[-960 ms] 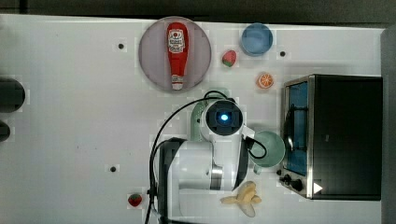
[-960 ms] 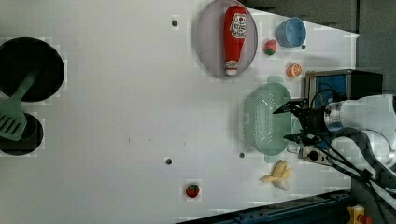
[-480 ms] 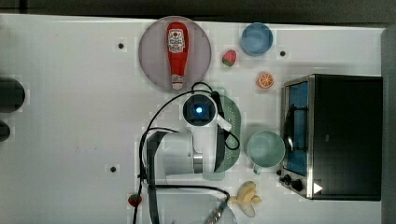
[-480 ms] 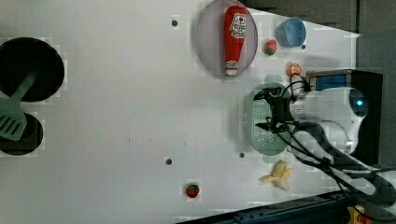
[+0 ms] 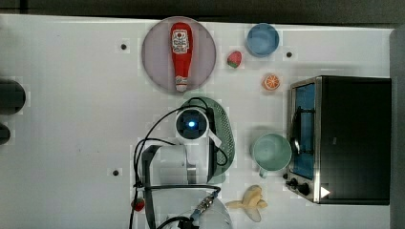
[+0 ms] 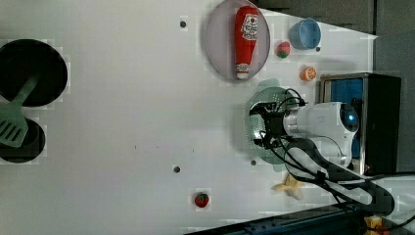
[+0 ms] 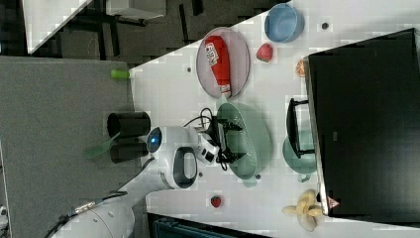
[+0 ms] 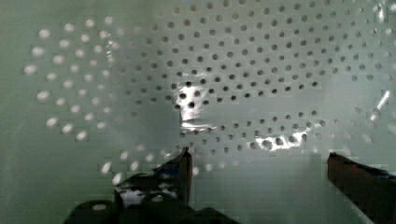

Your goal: Drag strainer right to left.

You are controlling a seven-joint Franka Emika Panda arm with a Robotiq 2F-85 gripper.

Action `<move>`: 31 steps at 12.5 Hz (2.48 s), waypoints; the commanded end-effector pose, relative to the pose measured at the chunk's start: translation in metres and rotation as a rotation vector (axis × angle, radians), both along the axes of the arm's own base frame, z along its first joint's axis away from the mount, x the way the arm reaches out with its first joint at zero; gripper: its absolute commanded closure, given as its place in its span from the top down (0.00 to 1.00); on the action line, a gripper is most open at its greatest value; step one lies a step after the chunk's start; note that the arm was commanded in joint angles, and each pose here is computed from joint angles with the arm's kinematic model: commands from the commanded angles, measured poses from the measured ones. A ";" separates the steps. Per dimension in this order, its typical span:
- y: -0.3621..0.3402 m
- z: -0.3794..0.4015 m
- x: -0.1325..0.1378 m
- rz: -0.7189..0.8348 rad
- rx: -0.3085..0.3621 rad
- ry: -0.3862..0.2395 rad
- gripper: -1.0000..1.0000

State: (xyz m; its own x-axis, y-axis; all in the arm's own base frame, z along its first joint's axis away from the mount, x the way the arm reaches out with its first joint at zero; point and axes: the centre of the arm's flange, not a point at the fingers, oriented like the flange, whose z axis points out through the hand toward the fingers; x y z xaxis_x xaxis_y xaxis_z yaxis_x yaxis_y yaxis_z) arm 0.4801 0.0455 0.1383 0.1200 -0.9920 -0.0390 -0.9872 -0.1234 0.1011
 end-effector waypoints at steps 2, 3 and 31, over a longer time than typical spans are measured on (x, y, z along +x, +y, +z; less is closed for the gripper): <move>0.032 0.029 0.010 -0.035 0.007 -0.080 1.00; 0.040 0.030 0.009 -0.042 0.016 -0.080 1.00; 0.295 0.017 0.020 -0.167 0.138 -0.058 1.00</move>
